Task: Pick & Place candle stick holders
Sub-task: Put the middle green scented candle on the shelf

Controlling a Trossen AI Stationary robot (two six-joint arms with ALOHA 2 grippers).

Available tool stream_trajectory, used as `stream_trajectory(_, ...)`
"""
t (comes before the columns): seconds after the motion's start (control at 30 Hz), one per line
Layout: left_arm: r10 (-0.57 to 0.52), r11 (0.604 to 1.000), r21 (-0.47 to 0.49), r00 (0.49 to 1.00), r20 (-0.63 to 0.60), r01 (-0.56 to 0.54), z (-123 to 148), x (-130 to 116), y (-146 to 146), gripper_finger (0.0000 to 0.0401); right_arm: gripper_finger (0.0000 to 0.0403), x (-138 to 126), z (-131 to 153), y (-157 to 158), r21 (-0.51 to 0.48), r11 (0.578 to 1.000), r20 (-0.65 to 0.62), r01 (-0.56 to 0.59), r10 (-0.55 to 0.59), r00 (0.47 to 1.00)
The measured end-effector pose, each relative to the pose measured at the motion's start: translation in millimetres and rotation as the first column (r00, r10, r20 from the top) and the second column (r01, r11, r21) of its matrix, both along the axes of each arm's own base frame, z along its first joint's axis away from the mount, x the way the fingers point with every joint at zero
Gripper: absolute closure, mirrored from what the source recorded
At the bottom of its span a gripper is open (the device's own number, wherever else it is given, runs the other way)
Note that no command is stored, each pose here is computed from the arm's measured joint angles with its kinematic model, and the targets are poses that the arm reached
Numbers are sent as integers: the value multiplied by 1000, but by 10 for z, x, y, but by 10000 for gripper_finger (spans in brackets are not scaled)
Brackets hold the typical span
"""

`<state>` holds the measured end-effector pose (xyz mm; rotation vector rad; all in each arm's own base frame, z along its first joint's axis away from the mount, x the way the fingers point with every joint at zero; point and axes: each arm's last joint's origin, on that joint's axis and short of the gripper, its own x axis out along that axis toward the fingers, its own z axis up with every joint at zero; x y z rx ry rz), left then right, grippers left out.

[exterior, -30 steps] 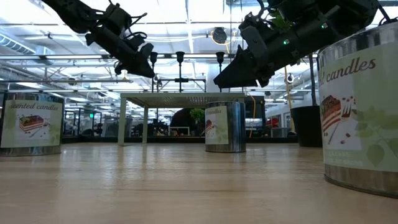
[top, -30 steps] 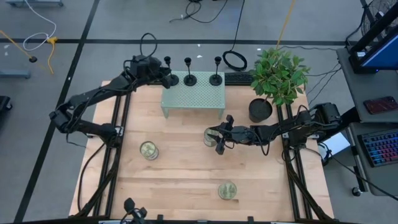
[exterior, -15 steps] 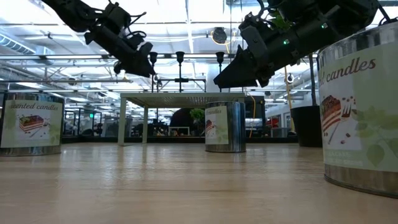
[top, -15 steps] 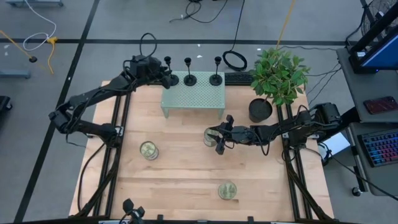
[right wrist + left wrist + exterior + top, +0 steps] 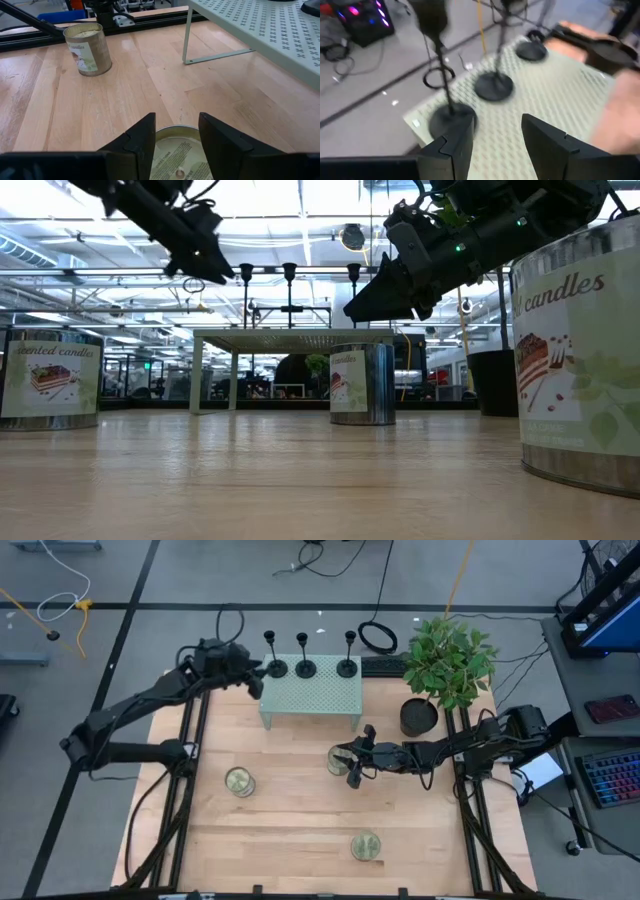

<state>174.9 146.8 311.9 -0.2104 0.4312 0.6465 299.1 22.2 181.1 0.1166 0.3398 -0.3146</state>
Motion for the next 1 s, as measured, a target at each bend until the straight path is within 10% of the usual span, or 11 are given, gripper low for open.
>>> stream_trajectory(0.3, -163, 967, -221, 977, -138, 130, -87, -72, -578, 226, 261, 0, 0, 0, 0, 1000, 0, 0, 0, 1000)
stream_trajectory(0.6, -322, 823, -545, 922, -215, 160, -275, 47, -1217, 226, 261, 0, 0, 0, 0, 1000, 0, 0, 0, 1000)
stream_trajectory(1.0, -478, 732, -664, 811, -338, 154, -569, 288, -1918, 226, 261, 0, 0, 0, 7, 1000, 2, 3, -3, 1000)
